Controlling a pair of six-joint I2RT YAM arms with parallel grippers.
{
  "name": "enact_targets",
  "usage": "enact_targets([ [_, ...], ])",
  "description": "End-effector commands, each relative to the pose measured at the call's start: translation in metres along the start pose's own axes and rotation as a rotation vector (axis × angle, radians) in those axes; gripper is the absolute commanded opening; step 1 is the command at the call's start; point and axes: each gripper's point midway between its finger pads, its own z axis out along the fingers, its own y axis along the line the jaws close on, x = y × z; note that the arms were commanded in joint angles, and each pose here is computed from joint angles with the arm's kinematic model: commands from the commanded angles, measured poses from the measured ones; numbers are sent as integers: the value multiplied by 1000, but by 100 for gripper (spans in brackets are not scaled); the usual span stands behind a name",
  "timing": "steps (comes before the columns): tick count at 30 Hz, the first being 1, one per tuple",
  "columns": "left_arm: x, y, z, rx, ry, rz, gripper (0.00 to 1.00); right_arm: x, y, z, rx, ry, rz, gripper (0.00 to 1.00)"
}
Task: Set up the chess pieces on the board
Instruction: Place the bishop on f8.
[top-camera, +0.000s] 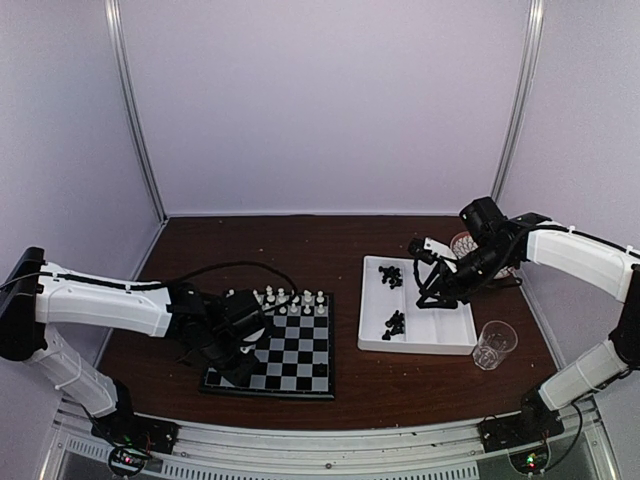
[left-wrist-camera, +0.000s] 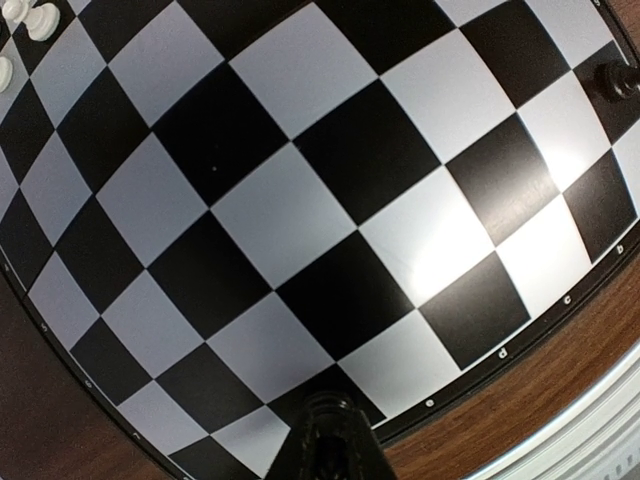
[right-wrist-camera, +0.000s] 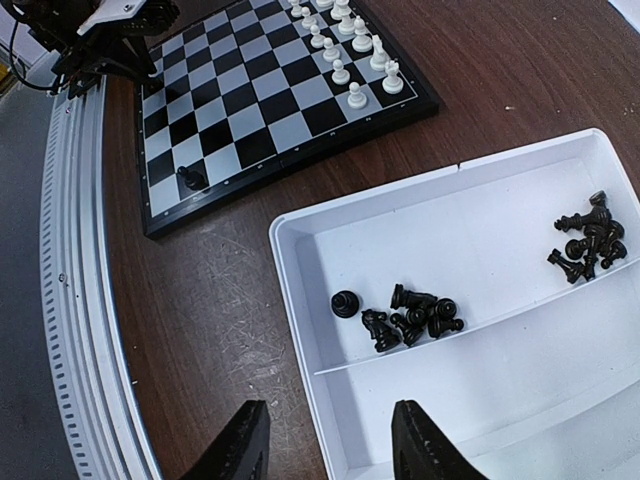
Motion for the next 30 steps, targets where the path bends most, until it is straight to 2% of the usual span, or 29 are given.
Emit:
enact_targets([
  [1, 2, -2, 1, 5, 3, -3, 16, 3, -1, 1, -4, 3, -2, 45],
  [8, 0, -1, -4, 3, 1, 2, 17, 3, 0, 1, -6, 2, -2, 45],
  [16, 4, -1, -2, 9, 12, 4, 10, 3, 0, 0, -6, 2, -1, 45],
  [30, 7, 2, -6, -4, 12, 5, 9, 2, 1, 0, -9, -1, 3, 45],
])
